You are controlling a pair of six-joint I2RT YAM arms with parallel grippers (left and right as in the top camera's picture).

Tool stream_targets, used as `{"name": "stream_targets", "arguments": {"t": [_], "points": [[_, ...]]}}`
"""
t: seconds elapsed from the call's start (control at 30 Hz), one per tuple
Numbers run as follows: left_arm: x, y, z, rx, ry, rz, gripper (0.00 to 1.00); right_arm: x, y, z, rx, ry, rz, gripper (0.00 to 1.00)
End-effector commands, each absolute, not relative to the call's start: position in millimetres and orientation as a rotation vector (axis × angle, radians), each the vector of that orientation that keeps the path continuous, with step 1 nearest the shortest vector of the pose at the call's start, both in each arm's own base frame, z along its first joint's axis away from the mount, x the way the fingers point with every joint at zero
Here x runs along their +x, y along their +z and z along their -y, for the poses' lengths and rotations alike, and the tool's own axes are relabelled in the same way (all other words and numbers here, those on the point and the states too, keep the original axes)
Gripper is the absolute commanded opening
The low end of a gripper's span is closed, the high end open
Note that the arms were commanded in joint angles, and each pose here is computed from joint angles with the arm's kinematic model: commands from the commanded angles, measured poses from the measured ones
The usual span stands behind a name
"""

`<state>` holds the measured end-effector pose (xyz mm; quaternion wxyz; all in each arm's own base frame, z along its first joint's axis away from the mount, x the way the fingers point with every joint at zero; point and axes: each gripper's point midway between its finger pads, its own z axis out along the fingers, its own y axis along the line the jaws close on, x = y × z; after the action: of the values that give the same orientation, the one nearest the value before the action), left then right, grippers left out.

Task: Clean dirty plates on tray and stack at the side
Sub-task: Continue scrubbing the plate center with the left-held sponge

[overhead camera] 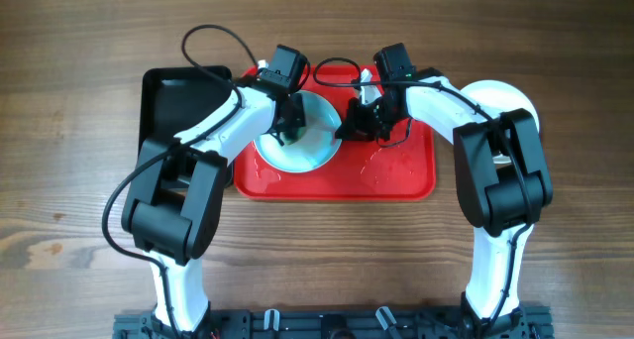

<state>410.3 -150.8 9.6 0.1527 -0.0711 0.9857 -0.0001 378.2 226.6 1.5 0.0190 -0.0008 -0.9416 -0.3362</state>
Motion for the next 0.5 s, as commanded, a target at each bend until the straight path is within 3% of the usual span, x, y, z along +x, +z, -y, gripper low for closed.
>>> {"name": "stream_targets", "arguments": {"t": [0.0, 0.17, 0.47], "points": [[392, 1, 92, -0.408, 0.398, -2.79, 0.04, 372, -23, -215, -0.048, -0.944, 2.915, 0.04], [361, -10, 114, -0.324, 0.244, -2.996, 0.04, 372, -23, -215, -0.047, -0.944, 2.915, 0.04], [312, 19, 234, 0.195, -0.93, -3.173, 0.04, 372, -22, -216, -0.045, -0.947, 2.918, 0.04]]}}
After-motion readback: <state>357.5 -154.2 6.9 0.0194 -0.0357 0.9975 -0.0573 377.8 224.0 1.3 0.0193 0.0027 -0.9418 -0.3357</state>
